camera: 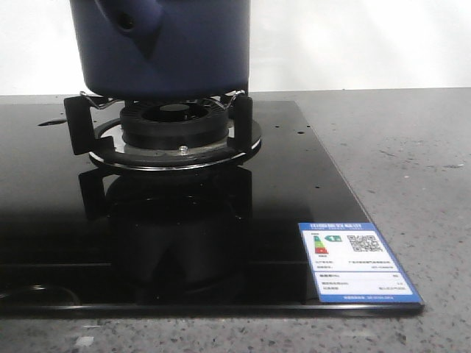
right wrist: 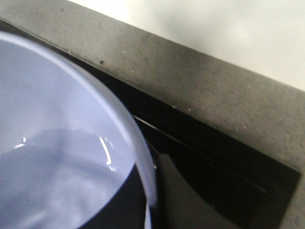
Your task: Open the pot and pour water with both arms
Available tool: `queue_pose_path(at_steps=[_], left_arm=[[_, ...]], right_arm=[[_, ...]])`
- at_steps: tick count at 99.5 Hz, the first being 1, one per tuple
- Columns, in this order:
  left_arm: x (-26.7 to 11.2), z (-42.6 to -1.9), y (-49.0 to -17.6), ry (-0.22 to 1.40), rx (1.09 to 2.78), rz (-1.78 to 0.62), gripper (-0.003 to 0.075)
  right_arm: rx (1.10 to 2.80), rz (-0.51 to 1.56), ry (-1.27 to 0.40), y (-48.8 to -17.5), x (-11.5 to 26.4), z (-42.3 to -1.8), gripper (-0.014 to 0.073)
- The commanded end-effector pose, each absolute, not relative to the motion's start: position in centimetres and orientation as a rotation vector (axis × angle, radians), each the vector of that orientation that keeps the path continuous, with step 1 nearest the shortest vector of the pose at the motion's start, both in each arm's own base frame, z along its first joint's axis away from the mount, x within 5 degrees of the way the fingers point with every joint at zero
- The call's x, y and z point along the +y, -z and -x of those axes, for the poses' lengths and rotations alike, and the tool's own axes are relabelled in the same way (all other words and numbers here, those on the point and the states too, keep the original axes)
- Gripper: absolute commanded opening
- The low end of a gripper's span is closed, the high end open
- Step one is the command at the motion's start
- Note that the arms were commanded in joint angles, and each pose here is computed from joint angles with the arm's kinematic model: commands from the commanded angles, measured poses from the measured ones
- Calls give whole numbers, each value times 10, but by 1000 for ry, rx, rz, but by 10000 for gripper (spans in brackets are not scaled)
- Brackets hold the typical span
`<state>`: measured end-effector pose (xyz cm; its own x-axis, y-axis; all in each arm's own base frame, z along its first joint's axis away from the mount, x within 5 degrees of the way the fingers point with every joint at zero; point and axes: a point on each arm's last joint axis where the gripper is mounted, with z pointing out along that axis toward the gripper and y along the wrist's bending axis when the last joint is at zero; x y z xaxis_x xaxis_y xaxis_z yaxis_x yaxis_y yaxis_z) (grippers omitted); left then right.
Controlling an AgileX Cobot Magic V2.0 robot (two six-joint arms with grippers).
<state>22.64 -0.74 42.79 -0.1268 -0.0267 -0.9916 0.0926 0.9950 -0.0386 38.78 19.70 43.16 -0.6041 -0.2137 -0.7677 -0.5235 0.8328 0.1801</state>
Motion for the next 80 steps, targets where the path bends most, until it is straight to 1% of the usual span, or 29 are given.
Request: queue_pose_path(at_steps=[1,15,38,80], left_arm=[[-4,-217,-454,88,1541,-8,378],[-4,-217,-454,88,1541,-8,378],[-4,-217,-454,90,1543,-7,378],[-5,-217,-454,105,1542,3,378]], right_arm=[[2004,509,-520,-470,197,-374,-41],[1925,505,-466,-468,203,-376,-41],[1750,481,-445,-468,207,-363,-41],[1455,351,-423,-429,196,-351,-41]])
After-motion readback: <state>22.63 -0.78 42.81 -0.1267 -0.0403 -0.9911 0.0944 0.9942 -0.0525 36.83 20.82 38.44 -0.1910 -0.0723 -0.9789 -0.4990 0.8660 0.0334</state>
